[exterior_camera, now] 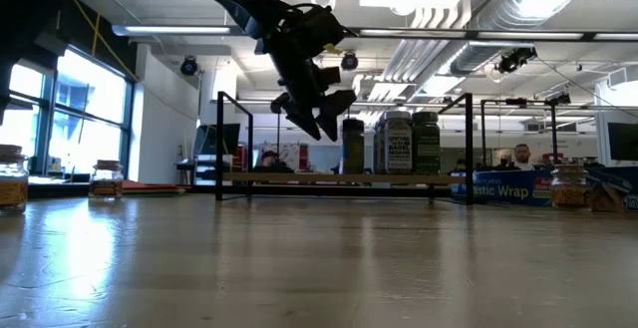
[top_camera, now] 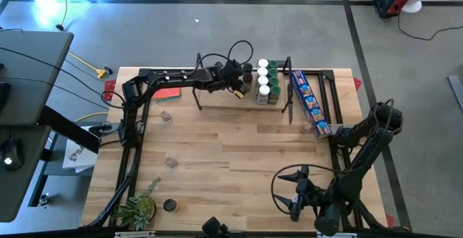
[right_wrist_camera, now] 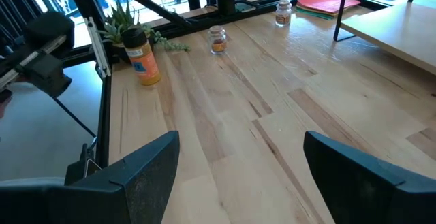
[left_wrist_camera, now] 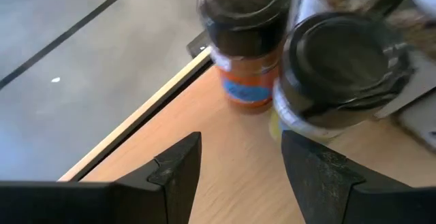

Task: Shelf spices
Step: Put the top left black seasoning bottle on the shelf aligned with the other black seasoning bottle, then put the left black seasoning bottle on the shelf aligned with the other black seasoning bottles

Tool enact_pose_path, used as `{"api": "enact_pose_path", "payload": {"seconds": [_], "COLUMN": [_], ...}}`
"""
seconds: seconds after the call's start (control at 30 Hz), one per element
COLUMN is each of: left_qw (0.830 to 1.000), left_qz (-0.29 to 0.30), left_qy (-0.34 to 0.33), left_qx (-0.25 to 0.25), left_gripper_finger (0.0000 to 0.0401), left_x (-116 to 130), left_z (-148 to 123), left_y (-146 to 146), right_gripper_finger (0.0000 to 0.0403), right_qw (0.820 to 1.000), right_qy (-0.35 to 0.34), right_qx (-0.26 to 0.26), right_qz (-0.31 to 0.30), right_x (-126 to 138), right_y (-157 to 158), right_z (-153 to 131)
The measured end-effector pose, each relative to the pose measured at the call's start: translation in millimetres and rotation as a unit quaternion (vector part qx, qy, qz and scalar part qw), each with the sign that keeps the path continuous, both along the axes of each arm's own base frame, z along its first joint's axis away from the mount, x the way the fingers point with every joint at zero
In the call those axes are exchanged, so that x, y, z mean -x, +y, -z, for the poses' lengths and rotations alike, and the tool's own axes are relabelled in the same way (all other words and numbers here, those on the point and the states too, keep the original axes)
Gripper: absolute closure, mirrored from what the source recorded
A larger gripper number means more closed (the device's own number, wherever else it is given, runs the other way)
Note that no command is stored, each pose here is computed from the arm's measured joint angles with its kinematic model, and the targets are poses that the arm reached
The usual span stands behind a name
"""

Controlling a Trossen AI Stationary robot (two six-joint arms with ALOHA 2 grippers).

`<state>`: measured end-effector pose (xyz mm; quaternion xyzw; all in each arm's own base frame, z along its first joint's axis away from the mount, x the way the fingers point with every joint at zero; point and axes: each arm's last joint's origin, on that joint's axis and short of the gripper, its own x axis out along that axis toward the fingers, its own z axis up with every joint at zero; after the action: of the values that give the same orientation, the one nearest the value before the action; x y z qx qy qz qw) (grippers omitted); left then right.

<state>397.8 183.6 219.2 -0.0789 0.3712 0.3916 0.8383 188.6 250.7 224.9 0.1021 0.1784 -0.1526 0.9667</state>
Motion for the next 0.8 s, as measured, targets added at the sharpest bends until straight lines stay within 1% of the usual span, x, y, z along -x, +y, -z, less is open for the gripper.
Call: {"api": "enact_pose_path", "payload": {"seconds": [0.1,0.23,0.3,0.37,0.5,0.63,0.73,0.8], "left_qw": [1.000,0.999,0.997,0.995,0.989,0.980,0.966,0.954], "left_qz": [-0.008,0.006,0.023,0.045,0.101,0.166,0.237,0.283], "left_qy": [0.020,0.046,0.067,0.086,0.110,0.107,0.094,0.087], "left_qx": [-0.008,-0.021,-0.022,-0.020,-0.017,-0.030,-0.037,-0.040], "left_gripper_finger": [0.0204,0.0204,0.0204,0.0204,0.0204,0.0204,0.0204,0.0204], "left_x": [4.3,13.5,20.2,27.4,45.0,64.8,80.8,90.1], "left_z": [-2.7,-20.5,-32.0,-46.0,-77.6,-105.2,-117.6,-119.4], "left_y": [-0.9,-10.2,-21.5,-40.1,-93.3,-165.5,-222.5,-259.0], "right_gripper_finger": [0.0094,0.0094,0.0094,0.0094,0.0094,0.0094,0.0094,0.0094], "right_qw": [1.000,1.000,1.000,1.000,1.000,1.000,1.000,1.000], "right_qy": [0.000,0.000,0.000,0.000,-0.001,-0.007,-0.011,-0.014], "right_qx": [0.000,0.000,0.000,0.000,0.004,0.015,0.022,0.023], "right_qz": [0.000,0.000,0.000,0.000,0.000,0.004,0.007,0.010], "right_x": [0.0,0.0,0.0,0.0,0.0,-0.2,-0.1,-0.2], "right_y": [0.0,0.0,0.0,0.0,-0.1,-0.6,-0.8,-1.1], "right_z": [0.0,0.0,0.0,0.0,-0.1,-0.6,-0.9,-1.1]}}
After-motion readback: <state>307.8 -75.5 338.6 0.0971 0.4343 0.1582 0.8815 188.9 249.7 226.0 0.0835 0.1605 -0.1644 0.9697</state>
